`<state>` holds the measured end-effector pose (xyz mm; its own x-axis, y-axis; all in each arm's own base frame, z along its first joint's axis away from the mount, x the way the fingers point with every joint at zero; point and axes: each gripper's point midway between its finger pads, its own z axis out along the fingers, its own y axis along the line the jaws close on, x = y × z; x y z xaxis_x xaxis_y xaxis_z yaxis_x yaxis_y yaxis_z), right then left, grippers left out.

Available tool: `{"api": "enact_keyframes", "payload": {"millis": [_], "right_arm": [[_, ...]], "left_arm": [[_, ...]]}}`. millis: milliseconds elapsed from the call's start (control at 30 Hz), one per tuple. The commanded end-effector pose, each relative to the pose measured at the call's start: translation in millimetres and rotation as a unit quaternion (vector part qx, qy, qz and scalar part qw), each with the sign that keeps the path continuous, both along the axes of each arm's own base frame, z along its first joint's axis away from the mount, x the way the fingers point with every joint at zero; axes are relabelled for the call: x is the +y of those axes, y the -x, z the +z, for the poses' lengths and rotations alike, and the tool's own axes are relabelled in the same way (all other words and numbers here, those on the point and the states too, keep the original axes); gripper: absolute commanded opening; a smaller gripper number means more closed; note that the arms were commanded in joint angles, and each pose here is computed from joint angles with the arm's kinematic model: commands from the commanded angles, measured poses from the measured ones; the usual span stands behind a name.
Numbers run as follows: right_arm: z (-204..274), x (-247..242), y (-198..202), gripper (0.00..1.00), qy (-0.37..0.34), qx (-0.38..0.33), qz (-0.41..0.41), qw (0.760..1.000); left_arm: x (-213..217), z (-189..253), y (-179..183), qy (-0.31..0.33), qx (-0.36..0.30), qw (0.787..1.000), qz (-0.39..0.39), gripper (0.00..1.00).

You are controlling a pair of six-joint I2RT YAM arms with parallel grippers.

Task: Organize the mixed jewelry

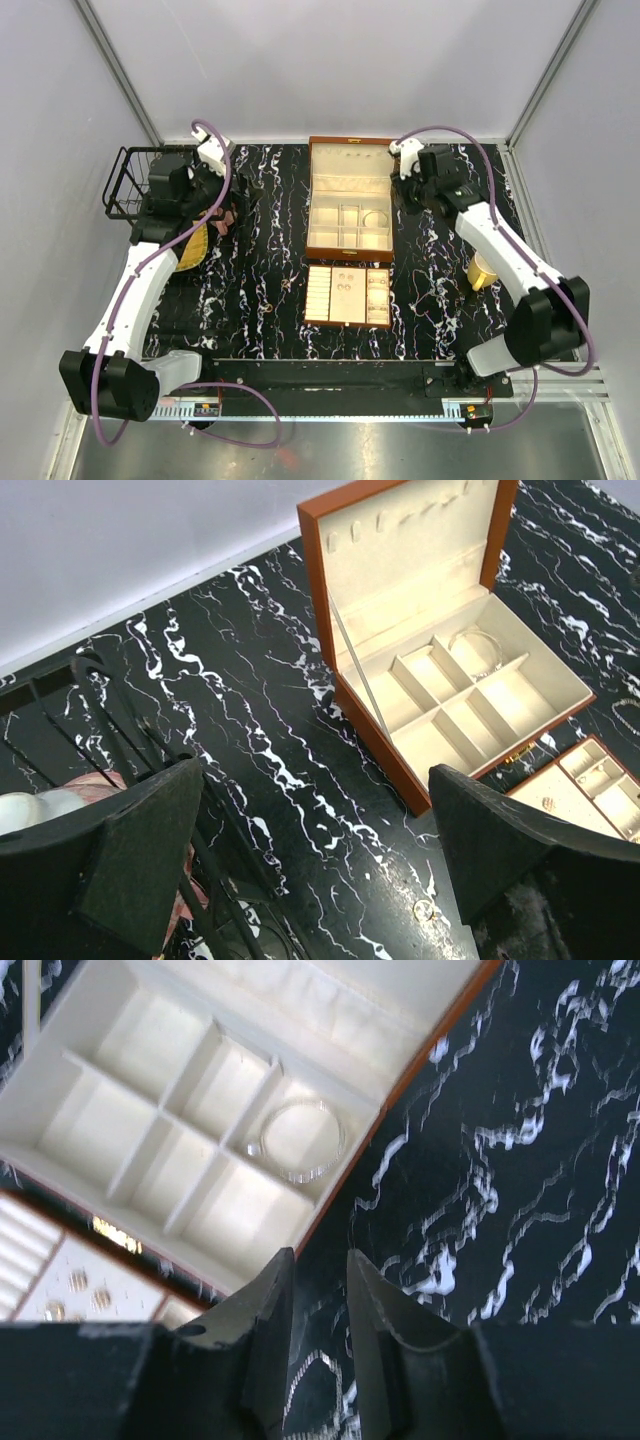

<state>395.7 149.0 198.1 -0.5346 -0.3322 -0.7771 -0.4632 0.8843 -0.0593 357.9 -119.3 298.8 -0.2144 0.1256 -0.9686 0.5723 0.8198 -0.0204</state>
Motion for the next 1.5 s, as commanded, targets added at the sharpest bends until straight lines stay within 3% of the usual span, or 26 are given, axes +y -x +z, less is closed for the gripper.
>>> {"api": "enact_keyframes", "payload": {"millis": [0, 400, 1033, 1467], "right_arm": [[-35.1, -26.3, 44.8, 0.33, 0.072, 0.052, 0.029, 0.996], [-84.6, -34.4, 118.5, 0.34, 0.094, 0.107, 0.136, 0.98], [-160.4, -49.5, 139.7, 0.38, 0.134, 0.177, 0.149, 0.964], [-165.6, -45.5, 157.9, 0.4, 0.123, 0.199, 0.185, 0.955]], "left_arm": [[-12.5, 1.4, 9.5, -0.008, -0.006, 0.999, -0.044, 0.99], [-25.9, 7.4, 14.1, -0.056, -0.017, 0.997, -0.059, 0.99], [-43.0, 20.0, 12.3, -0.057, -0.028, 0.996, -0.062, 0.99], [-44.7, 7.4, 12.0, -0.069, -0.022, 0.996, -0.061, 0.99]]}}
